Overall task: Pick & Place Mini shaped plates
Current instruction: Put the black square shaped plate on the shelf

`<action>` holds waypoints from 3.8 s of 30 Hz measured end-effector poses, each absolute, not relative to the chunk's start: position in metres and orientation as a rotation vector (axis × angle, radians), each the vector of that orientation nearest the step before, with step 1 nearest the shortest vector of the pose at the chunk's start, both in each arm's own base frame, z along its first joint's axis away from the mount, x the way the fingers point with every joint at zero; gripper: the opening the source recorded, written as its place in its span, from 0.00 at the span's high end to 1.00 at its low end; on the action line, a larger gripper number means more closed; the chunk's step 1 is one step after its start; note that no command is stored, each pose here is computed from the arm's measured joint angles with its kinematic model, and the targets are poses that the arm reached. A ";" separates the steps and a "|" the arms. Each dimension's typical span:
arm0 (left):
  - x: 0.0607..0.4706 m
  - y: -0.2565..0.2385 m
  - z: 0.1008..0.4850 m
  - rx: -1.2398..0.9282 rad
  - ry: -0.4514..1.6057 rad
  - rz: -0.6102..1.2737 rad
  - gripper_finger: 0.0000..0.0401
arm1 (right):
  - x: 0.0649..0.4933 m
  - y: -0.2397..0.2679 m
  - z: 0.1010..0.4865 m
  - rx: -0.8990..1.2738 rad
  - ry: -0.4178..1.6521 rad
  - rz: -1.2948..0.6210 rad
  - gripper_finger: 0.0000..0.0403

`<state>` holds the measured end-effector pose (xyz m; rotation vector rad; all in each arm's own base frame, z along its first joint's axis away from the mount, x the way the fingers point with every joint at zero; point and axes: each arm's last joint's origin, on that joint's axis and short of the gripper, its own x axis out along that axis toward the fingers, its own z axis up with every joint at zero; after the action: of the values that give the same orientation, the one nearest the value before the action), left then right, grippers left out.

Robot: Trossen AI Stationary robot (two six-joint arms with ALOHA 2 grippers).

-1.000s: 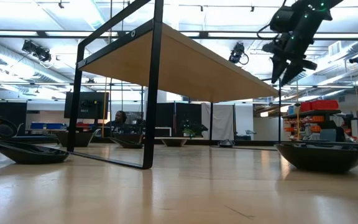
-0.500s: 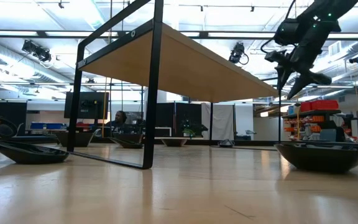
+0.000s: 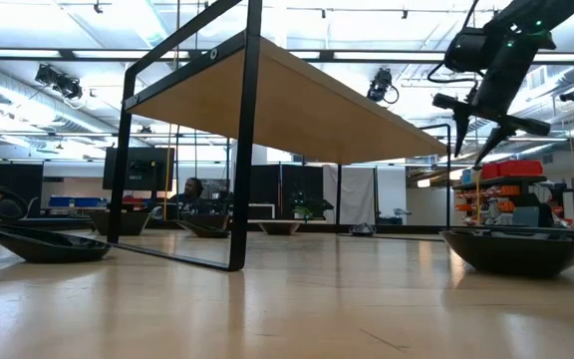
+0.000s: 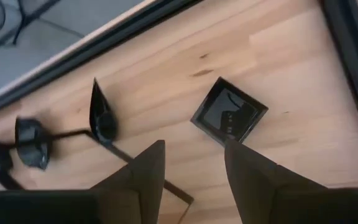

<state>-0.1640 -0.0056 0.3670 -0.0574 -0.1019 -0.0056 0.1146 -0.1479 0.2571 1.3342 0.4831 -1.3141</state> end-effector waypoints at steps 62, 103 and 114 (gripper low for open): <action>-0.164 -0.006 0.367 -0.057 -0.102 -0.005 0.94 | 0.130 -0.143 0.138 1.593 0.419 -1.606 0.58; -0.164 -0.006 0.367 -0.057 -0.102 -0.005 0.94 | 0.135 -0.150 0.131 1.586 0.335 -1.650 0.94; -0.164 -0.006 0.367 -0.057 -0.102 -0.005 0.94 | 0.137 -0.152 0.132 1.560 0.348 -1.608 0.99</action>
<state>-0.1640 -0.0056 0.3670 -0.0574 -0.1020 -0.0052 0.1369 -0.1517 0.1323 1.5601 0.3477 -1.6081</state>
